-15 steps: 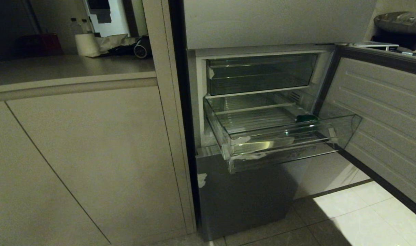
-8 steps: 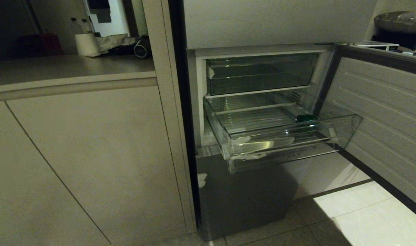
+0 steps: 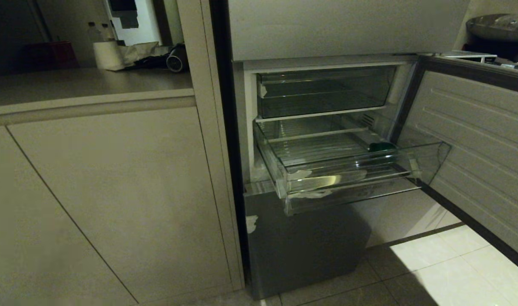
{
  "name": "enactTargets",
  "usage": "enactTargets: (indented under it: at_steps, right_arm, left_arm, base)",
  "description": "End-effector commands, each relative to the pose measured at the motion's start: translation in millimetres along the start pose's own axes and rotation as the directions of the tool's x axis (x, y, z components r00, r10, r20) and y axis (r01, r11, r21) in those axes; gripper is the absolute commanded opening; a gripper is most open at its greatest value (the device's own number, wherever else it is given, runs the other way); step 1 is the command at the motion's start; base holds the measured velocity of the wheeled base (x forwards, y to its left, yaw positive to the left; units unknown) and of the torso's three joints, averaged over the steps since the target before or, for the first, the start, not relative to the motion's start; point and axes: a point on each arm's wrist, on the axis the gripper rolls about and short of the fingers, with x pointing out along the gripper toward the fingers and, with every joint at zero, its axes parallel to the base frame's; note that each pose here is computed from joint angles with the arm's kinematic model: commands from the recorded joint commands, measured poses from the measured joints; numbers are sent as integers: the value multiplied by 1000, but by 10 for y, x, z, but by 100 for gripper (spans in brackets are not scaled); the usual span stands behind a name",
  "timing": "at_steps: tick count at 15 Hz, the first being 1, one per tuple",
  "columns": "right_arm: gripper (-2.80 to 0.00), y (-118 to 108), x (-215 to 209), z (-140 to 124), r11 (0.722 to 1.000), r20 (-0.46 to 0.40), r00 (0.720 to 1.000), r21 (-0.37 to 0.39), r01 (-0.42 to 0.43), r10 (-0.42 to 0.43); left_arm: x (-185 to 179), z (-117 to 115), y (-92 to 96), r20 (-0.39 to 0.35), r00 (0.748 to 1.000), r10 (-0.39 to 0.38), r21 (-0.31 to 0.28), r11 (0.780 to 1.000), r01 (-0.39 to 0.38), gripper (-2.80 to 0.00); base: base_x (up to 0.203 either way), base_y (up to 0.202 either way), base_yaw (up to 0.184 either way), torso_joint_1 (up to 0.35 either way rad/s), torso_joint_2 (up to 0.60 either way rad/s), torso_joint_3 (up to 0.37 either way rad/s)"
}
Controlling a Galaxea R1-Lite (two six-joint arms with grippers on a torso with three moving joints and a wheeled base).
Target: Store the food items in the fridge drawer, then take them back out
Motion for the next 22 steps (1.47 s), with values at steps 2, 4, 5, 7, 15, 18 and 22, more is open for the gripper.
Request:
enactTargets:
  at_steps: [2, 4, 5, 7, 15, 18, 22]
  right_arm:
    - [-280, 32, -144, 645, 998, 179, 984, -61, -13, 24]
    - [-280, 104, -239, 902, 989, 247, 960, -99, -109, 131]
    - [-280, 164, -265, 959, 969, 255, 937, -123, -212, 238]
    - [-280, 357, -247, 997, 889, 261, 850, -111, -445, 458]
    - [-280, 1289, -316, 558, 286, 230, 322, 175, -942, 918]
    - [-280, 1470, -529, 55, 192, 157, 253, 325, -926, 954]
    - [-280, 1695, -832, -486, 462, 3, 487, 306, -832, 874]
  left_arm:
    - [1, 0, 0, -2, 1000, 0, 0, 1000, 0, -280]
    - [1, 0, 0, -2, 1000, 0, 0, 1000, 0, -280]
    - [1, 0, 0, -2, 1000, 0, 0, 1000, 0, -280]
    - [1, 0, 0, -2, 1000, 0, 0, 1000, 0, -280]
    - [1, 0, 0, -2, 1000, 0, 0, 1000, 0, -280]
    - [1, 0, 0, -2, 1000, 0, 0, 1000, 0, -280]
    - [1, 0, 0, -2, 1000, 0, 0, 1000, 0, -280]
  base:
    - [0, 0, 0, 0, 0, 0]
    - [0, 0, 0, 0, 0, 0]
    - [0, 0, 0, 0, 0, 0]
    - [0, 0, 0, 0, 0, 0]
    - [0, 0, 0, 0, 0, 0]
    - [0, 0, 0, 0, 0, 0]
    - [0, 0, 0, 0, 0, 0]
